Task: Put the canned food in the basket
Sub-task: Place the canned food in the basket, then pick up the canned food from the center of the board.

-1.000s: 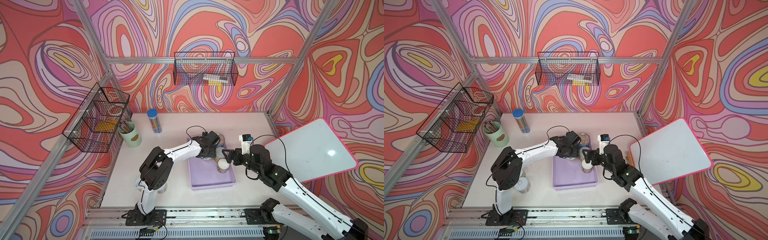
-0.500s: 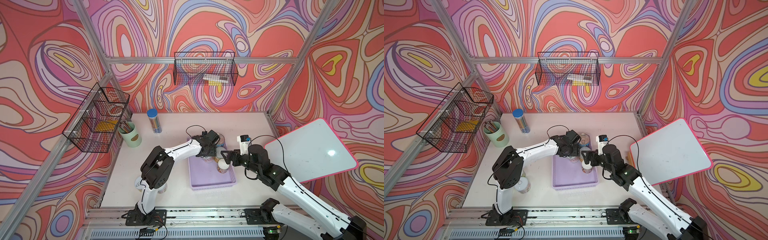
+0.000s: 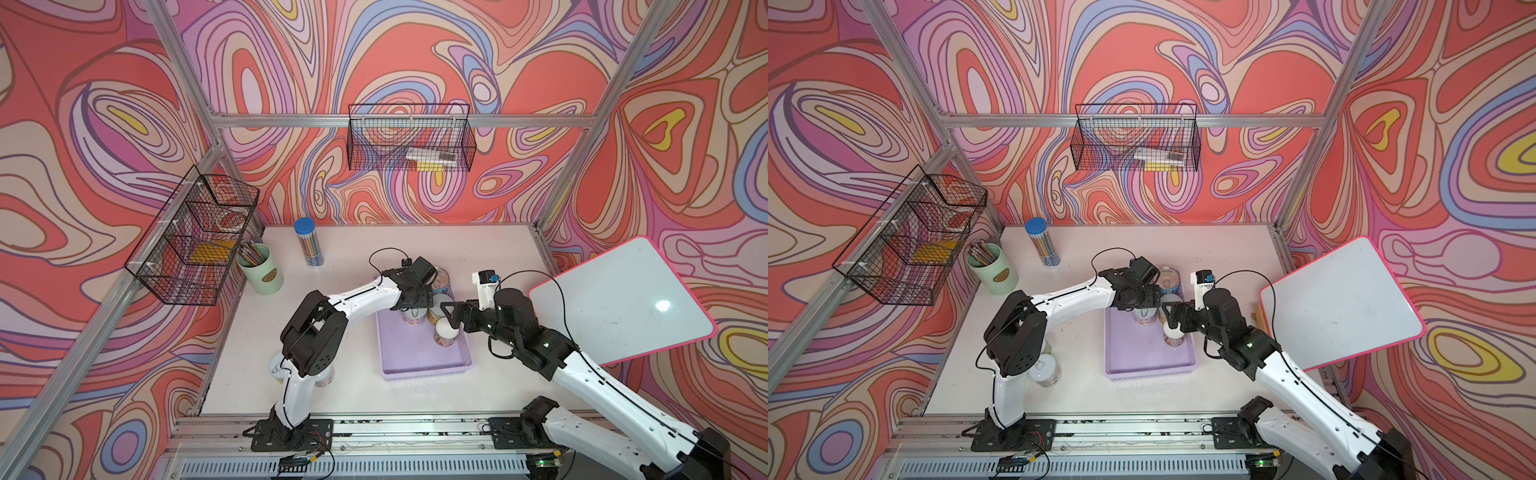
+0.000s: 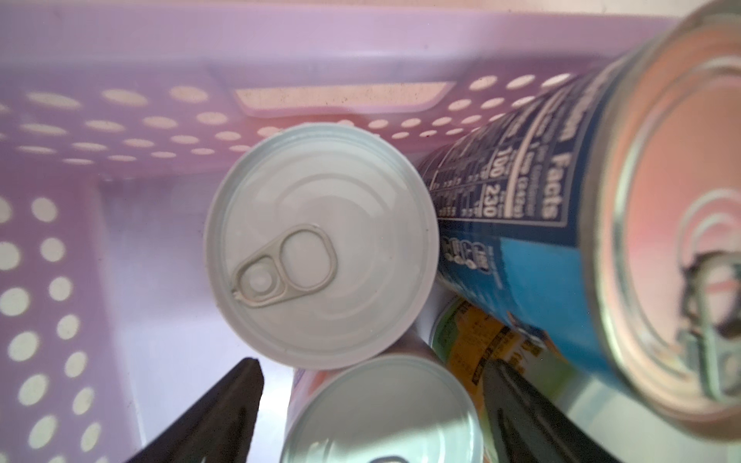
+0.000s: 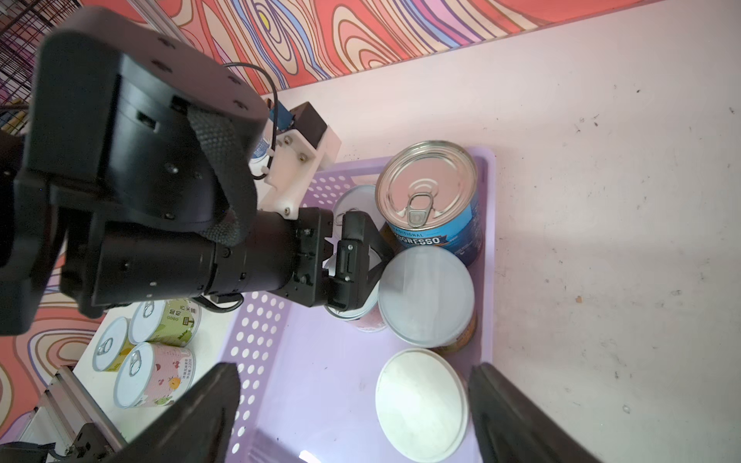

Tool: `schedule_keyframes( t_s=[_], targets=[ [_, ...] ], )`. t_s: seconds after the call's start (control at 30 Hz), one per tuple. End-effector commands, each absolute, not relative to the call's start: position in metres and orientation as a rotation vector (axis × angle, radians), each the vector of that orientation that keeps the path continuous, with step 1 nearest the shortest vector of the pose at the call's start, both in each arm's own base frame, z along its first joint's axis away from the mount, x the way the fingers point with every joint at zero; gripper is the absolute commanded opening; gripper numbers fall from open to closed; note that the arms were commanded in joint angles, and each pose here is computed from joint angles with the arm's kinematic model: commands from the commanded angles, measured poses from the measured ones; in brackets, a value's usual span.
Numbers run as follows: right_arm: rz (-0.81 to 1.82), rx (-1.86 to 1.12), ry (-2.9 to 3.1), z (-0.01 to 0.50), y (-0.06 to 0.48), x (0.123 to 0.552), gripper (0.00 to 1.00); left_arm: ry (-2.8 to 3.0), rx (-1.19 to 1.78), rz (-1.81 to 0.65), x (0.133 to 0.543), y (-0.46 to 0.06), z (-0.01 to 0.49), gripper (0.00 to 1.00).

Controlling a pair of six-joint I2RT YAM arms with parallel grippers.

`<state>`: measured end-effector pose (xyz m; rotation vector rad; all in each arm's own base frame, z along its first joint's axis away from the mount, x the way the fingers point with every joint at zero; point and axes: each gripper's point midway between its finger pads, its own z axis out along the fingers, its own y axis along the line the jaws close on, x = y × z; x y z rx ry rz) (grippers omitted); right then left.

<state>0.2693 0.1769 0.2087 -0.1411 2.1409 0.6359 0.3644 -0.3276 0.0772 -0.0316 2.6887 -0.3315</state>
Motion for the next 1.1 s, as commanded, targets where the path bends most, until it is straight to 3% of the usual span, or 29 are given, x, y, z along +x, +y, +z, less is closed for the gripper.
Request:
schedule_keyframes(
  t_s=[0.0,0.73,1.07],
  targets=[
    [0.626,-0.158,2.138,0.211,0.177,0.271,0.90,2.646,-0.048,-0.403,0.369,-0.334,0.096,0.91],
    [0.722,-0.235,2.146,0.210,0.219,0.290,0.89,2.559,-0.115,-0.373,0.353,-0.274,0.147,0.94],
    [0.765,-0.336,2.147,0.206,0.270,0.293,0.88,2.566,-0.160,-0.274,0.334,-0.223,0.155,0.95]
  ],
)
